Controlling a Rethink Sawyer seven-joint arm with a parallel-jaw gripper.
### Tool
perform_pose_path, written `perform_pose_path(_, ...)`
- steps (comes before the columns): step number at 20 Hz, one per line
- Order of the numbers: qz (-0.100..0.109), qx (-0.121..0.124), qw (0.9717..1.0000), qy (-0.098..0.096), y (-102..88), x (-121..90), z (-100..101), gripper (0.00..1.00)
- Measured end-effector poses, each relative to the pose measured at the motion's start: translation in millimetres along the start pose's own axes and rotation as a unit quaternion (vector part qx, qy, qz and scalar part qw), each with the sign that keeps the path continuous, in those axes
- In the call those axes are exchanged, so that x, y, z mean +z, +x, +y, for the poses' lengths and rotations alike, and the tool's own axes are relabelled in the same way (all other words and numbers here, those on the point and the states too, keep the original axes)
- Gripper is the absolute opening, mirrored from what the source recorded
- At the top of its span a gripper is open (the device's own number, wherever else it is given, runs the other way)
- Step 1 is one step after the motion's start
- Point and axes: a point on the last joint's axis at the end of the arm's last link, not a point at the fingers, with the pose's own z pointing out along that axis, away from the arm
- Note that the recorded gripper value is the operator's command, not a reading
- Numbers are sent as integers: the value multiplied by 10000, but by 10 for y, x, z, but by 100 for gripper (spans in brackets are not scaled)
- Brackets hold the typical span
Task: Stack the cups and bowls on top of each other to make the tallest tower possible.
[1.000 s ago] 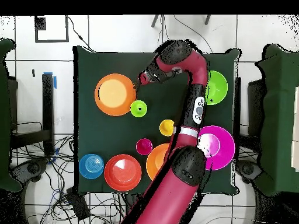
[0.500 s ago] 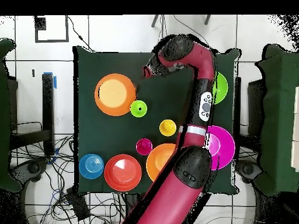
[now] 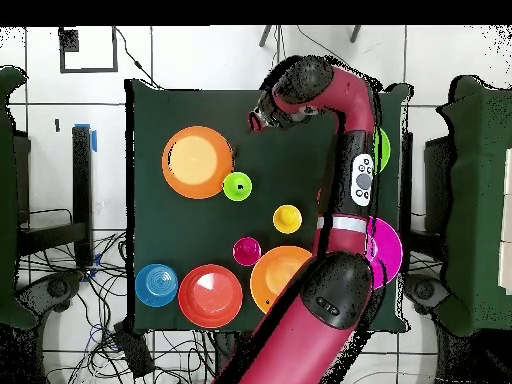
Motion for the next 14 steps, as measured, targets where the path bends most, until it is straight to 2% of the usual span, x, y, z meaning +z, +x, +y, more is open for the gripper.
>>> perform_pose_path(14,-92,-518,9979,367,-59,-149,292,100)
